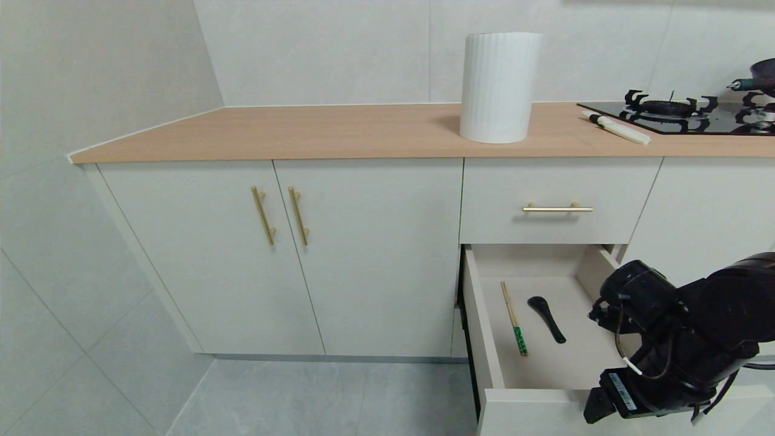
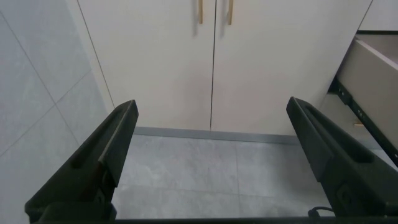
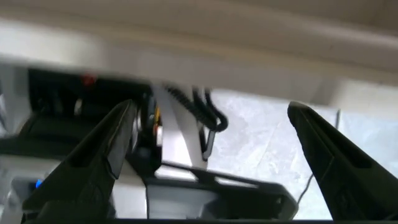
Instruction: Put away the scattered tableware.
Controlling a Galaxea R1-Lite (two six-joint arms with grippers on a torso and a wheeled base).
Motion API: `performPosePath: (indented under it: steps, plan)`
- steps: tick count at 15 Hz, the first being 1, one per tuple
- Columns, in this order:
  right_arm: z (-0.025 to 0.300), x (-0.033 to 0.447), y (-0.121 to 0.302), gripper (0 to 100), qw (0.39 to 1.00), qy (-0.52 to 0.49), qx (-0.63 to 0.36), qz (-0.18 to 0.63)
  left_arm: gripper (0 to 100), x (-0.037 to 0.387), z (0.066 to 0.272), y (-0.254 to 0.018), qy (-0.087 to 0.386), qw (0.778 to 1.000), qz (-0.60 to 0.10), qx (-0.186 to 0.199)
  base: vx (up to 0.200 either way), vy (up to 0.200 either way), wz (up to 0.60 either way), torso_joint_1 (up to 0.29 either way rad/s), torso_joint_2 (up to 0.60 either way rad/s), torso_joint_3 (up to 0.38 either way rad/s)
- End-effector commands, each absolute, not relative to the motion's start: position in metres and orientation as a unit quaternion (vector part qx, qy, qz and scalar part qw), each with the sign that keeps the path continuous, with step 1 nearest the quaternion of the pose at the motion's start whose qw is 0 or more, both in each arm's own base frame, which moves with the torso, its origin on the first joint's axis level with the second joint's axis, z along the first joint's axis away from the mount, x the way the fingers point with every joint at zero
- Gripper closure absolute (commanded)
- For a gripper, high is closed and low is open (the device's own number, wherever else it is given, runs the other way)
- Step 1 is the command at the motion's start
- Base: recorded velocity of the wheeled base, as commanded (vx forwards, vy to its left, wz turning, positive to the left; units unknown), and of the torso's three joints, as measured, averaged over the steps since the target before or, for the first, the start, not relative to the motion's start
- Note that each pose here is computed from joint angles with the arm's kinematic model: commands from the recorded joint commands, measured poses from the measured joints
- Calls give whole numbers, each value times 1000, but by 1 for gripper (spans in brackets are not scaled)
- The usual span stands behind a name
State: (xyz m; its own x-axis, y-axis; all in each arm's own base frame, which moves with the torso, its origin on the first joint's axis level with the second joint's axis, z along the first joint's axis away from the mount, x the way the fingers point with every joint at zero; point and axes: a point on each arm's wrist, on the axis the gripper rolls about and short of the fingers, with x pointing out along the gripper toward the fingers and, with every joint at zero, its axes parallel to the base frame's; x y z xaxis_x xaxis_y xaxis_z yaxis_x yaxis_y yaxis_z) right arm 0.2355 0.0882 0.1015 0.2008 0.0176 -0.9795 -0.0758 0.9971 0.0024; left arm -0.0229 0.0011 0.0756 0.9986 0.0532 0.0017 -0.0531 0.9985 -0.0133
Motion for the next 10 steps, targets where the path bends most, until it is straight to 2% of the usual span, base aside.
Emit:
performPosePath:
  steps: [1,10]
  plan:
    - [94,242,90,0,775,632,-22,19,0,-23,76,1,-1,1000,27,-7,0,0,0,0,0,0]
    - [91,285,85,0,826,563,2,-9,0,-23,76,1,-1,1000,27,-7,0,0,0,0,0,0]
